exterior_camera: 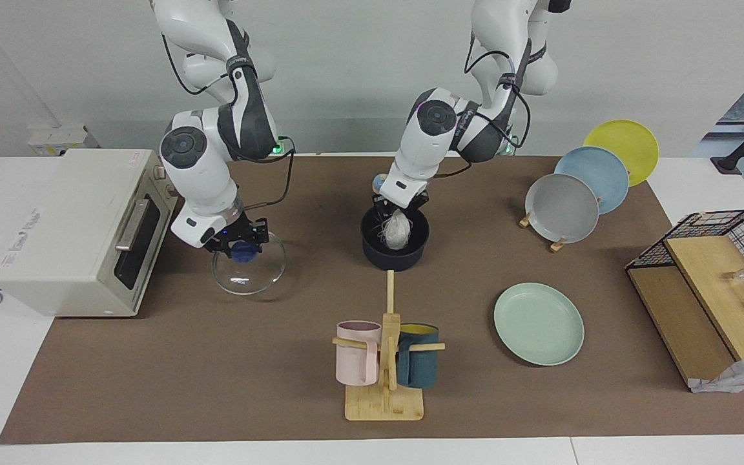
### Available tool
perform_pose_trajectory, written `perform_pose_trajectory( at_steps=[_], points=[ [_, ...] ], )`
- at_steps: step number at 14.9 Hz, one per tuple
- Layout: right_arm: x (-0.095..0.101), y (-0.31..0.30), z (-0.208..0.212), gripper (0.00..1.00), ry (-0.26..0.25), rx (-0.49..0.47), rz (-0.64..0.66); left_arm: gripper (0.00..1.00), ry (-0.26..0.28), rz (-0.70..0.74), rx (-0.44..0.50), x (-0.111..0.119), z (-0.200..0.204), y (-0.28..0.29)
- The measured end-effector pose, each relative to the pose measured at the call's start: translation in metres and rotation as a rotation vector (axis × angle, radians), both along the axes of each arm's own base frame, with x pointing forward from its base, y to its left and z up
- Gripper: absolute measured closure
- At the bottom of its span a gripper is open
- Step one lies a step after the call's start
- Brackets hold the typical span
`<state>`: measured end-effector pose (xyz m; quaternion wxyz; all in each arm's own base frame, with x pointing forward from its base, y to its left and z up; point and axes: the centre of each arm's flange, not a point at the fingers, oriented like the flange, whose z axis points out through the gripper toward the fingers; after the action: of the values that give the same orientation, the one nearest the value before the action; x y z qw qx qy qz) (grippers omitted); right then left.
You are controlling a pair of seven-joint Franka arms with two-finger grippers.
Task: Transfer vermicelli from plate to pot
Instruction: 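Carry the vermicelli over the pot and open the left gripper, then withdraw the left gripper while the right gripper carries the lid over the pot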
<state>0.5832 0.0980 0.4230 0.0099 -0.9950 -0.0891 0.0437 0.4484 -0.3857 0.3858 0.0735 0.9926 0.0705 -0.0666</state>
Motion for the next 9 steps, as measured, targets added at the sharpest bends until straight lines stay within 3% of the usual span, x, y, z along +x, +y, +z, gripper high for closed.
perform_pose_trajectory(
  at_steps=[6,9],
  points=[
    [-0.003,0.024,0.049,0.33,0.017,0.005,0.037,0.74,-0.03,-0.048,-0.012,0.016,-0.014,0.01],
    [-0.011,0.047,0.06,0.33,0.007,0.006,0.008,0.44,-0.04,-0.036,-0.015,0.028,0.007,0.025]
  ],
)
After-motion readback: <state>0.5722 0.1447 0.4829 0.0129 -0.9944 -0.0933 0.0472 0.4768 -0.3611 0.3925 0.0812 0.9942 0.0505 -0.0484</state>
